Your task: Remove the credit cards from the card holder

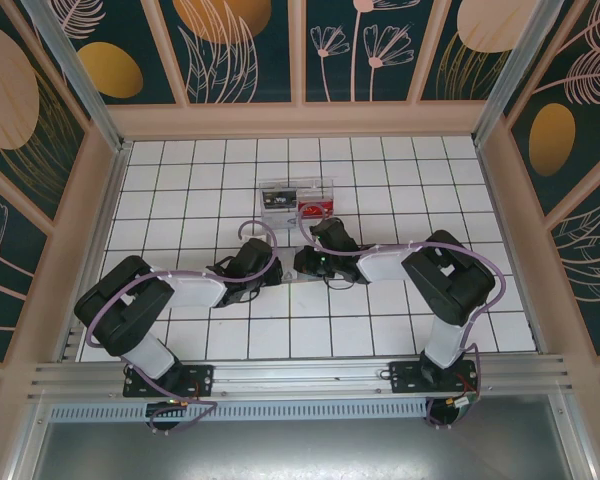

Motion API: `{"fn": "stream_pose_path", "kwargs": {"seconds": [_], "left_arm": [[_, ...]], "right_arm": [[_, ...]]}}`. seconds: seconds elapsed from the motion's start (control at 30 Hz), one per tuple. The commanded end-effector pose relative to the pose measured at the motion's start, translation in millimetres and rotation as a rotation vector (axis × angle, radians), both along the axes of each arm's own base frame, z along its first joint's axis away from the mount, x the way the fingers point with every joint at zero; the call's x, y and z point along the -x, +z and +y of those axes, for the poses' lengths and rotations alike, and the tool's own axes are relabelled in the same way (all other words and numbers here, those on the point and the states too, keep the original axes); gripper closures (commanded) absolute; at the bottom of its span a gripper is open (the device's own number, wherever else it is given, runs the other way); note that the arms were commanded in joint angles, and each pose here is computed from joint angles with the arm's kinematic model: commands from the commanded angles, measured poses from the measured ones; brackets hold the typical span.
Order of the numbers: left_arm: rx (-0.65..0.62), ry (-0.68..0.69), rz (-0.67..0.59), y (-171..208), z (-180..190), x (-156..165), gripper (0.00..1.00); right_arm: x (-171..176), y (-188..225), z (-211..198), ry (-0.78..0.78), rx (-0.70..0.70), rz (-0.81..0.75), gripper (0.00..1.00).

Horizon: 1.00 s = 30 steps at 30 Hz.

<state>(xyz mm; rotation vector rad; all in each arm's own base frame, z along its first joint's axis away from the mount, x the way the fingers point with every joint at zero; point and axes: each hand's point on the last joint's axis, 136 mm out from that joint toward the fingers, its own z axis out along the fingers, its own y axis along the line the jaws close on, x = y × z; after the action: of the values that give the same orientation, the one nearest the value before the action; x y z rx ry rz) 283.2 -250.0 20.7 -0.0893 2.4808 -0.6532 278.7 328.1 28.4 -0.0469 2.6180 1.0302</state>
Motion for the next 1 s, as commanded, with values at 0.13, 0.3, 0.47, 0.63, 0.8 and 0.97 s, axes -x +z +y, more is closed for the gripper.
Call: {"fn": "stream_pose_path", "kwargs": {"seconds": [0.13,0.3,0.47,0.63,0.8,0.97], "left_arm": [[-0.021,0.004,0.048,-14,6,7,0.90],[-0.031,0.011,0.049,-15,9,7,0.91],[-0.034,0.014,0.048,-15,10,7,0.91],[-0.022,0.009,0.048,-13,7,7,0.91],[-0.011,0.004,0.048,-11,3,6,0.90],[-0.005,0.000,0.053,-11,1,5,0.90]], "right_arm": [[1,0,2,0.007,-0.003,0.013,1.00],[-2,5,-9,-0.023,0.002,-0.006,1.00],[-4,11,-21,-0.043,0.004,-0.023,1.00],[-3,13,-19,-0.022,-0.007,-0.029,1.00],[-4,20,-9,-0.002,-0.011,-0.061,0.89],[-5,19,-2,0.011,0.001,-0.066,0.84]]}}
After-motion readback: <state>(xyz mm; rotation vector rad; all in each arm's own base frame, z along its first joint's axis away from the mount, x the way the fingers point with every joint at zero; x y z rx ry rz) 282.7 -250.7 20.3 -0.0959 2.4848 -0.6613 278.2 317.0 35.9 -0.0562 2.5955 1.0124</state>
